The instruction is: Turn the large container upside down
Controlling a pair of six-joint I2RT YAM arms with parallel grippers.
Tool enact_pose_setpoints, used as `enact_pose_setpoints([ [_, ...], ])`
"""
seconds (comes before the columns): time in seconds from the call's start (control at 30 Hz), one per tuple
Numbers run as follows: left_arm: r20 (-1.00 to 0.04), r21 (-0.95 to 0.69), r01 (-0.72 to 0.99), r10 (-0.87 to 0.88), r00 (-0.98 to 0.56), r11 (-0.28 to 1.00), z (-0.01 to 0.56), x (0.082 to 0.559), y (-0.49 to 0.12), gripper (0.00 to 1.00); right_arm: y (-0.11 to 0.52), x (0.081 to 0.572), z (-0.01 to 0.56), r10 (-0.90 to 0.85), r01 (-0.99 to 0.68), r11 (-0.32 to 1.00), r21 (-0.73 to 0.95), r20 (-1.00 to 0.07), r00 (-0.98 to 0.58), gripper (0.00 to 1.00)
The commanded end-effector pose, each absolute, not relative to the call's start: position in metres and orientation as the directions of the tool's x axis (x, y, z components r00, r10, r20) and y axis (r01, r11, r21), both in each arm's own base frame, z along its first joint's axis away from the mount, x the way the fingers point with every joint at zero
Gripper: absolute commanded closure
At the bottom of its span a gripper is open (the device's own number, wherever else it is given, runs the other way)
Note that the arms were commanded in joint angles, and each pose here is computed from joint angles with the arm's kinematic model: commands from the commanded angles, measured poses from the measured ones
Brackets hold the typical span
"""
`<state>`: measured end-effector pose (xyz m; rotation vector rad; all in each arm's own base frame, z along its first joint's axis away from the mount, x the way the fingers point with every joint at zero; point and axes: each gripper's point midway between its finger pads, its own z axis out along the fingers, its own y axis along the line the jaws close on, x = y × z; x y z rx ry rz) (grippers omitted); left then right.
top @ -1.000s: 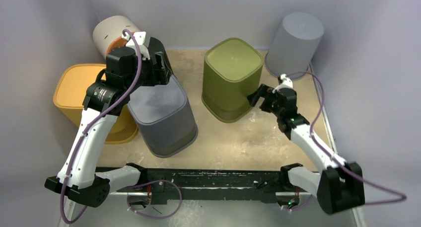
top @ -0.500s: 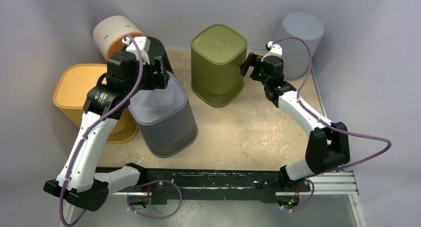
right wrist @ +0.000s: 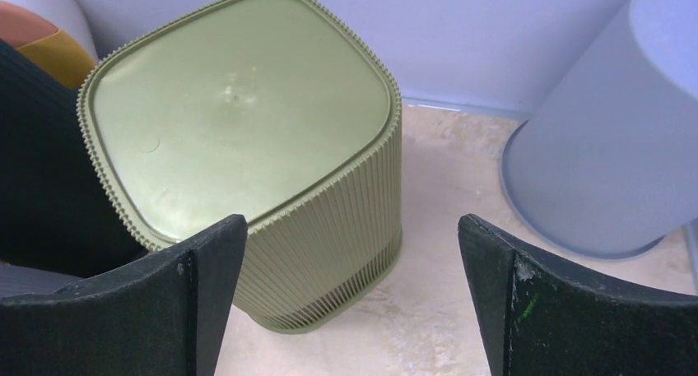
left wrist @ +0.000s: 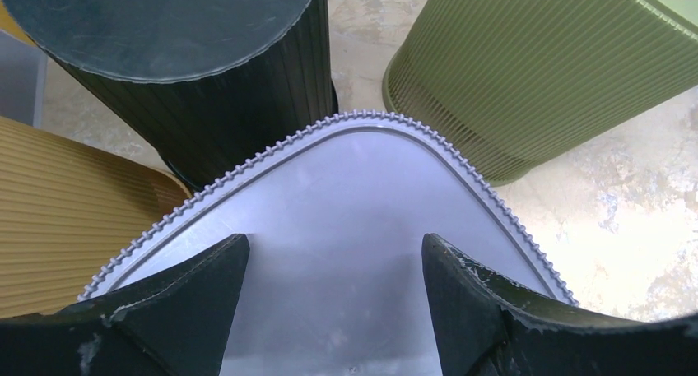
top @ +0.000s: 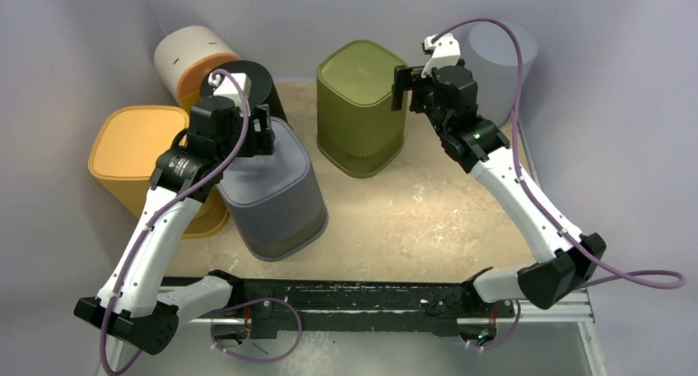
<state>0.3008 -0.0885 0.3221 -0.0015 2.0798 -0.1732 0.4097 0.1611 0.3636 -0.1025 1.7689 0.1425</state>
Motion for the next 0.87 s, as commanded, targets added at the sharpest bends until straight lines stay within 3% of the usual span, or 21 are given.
enact_pose_setpoints([
  [0.0, -0.894, -0.113, 0.028, -0.089, -0.439, 0.993, 0.333, 0.301, -0.078, 0.25, 0.154, 0.389, 0.406, -0.078, -0.165, 0.984, -0.06, -0.991, -0.108, 0.0],
  [0.23, -0.899, -0.111, 0.024, -0.09, -0.428, 0.994, 0.334, 0.301, -0.076, 0.25, 0.176, 0.368, 0.433, -0.071, -0.269, 0.961, -0.062, -0.997, -0.022, 0.0],
  [0.83, -0.928, -0.145, 0.071, -0.111, -0.355, 0.987, 0.351, 0.301, -0.082, 0.25, 0.172, 0.369, 0.421, -0.117, -0.239, 0.965, -0.108, -0.993, -0.025, 0.0],
])
